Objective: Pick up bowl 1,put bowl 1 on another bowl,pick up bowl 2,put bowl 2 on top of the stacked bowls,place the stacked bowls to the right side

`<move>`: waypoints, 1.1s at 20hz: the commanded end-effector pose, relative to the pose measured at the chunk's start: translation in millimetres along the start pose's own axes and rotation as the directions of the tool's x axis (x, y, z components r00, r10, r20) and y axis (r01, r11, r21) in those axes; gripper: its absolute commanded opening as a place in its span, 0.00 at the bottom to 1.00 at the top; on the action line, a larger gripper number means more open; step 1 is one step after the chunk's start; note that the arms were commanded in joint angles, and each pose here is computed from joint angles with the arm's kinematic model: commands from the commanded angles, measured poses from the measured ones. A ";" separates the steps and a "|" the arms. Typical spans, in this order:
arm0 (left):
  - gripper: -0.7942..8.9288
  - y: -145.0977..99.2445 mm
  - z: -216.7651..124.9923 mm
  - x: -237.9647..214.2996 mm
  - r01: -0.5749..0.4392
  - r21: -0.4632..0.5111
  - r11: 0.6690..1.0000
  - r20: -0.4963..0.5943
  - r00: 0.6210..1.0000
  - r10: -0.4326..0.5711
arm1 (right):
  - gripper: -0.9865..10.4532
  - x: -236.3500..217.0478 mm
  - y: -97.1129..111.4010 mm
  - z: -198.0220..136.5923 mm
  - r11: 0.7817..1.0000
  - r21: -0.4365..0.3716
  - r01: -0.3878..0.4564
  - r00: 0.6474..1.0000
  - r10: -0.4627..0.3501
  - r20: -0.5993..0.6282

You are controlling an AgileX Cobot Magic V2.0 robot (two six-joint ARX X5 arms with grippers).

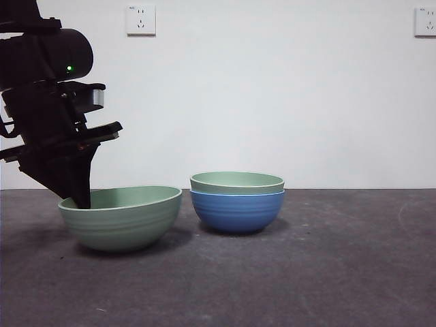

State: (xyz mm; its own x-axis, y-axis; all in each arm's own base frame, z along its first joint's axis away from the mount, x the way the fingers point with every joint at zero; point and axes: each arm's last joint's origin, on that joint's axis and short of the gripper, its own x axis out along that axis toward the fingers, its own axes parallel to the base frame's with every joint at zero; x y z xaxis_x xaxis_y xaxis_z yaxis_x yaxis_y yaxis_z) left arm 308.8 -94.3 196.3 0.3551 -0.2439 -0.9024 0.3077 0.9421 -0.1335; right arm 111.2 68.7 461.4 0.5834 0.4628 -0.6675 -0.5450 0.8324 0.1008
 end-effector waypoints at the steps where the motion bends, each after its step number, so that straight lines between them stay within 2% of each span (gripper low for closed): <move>1: 0.07 -2.6 -0.5 -7.7 0.006 0.008 1.000 0.018 1.000 -0.006 | 0.31 -1.1 0.2 -1.8 1.000 0.010 0.000 1.000 0.000 -0.012; 8: 0.07 -27.5 -4.4 -64.9 0.032 0.086 0.996 0.163 0.986 -0.046 | 0.31 -1.0 0.2 -1.7 1.000 0.009 0.002 1.000 -0.002 -0.012; 11: 0.07 -41.7 5.6 -82.8 0.048 0.127 0.991 0.202 0.977 -0.073 | 0.31 -1.0 0.2 -1.7 1.000 0.009 0.002 1.000 -0.002 -0.012; 17: 0.07 -70.6 61.1 -126.6 0.059 0.204 0.977 0.338 0.932 -0.126 | 0.31 -1.0 0.2 -1.7 1.000 0.008 0.001 1.000 -0.001 -0.012; 22: 0.07 -86.6 115.4 -115.3 0.055 0.230 0.972 0.298 0.946 -0.124 | 0.31 -1.0 0.2 -1.7 1.000 0.005 0.001 1.000 -0.001 -0.012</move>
State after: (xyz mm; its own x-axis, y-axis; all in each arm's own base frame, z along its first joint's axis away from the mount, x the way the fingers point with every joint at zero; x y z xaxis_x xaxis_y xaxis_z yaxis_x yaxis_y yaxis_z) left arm 339.9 -169.8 363.5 0.5747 -0.4150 -0.7053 0.5074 0.8569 -0.0908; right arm 111.2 68.7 461.3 0.5825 0.4618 -0.6689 -0.5448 0.8325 0.1004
